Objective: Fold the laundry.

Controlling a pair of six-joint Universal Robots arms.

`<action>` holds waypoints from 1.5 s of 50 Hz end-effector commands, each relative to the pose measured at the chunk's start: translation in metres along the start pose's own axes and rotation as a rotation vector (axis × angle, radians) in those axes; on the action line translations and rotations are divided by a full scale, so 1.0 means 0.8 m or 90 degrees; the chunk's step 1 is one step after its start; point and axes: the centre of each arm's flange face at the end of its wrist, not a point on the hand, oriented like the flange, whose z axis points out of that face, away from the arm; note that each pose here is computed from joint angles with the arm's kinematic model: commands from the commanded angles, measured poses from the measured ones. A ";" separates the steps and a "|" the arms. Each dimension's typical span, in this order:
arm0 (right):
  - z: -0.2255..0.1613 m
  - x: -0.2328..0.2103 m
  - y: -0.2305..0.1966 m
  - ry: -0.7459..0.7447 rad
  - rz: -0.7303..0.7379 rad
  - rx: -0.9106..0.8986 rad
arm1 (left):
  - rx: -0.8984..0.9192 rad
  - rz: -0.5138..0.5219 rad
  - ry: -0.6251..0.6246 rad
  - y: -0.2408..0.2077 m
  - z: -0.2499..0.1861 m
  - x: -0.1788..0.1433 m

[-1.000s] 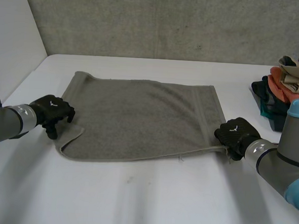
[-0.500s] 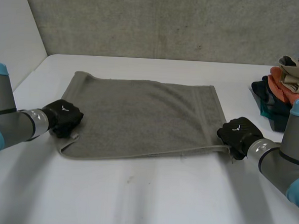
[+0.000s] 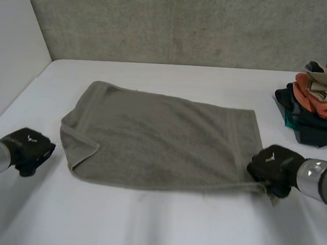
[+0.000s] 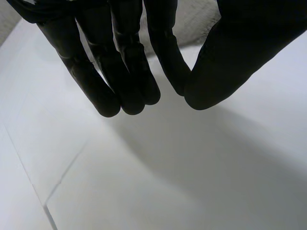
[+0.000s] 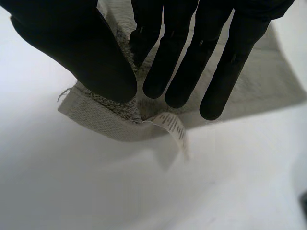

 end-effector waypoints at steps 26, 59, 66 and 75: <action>0.031 0.020 0.013 0.059 0.052 0.019 | 0.156 0.050 0.171 -0.069 0.087 0.029; 0.024 0.026 0.010 0.071 0.047 0.021 | 0.144 -0.013 0.049 -0.036 0.031 -0.013; 0.009 0.015 0.013 0.033 0.056 -0.022 | 0.147 -0.115 0.039 -0.015 0.009 -0.018; -0.064 -0.003 0.026 -0.119 -0.048 -0.129 | -0.005 -0.128 0.067 0.014 -0.052 0.006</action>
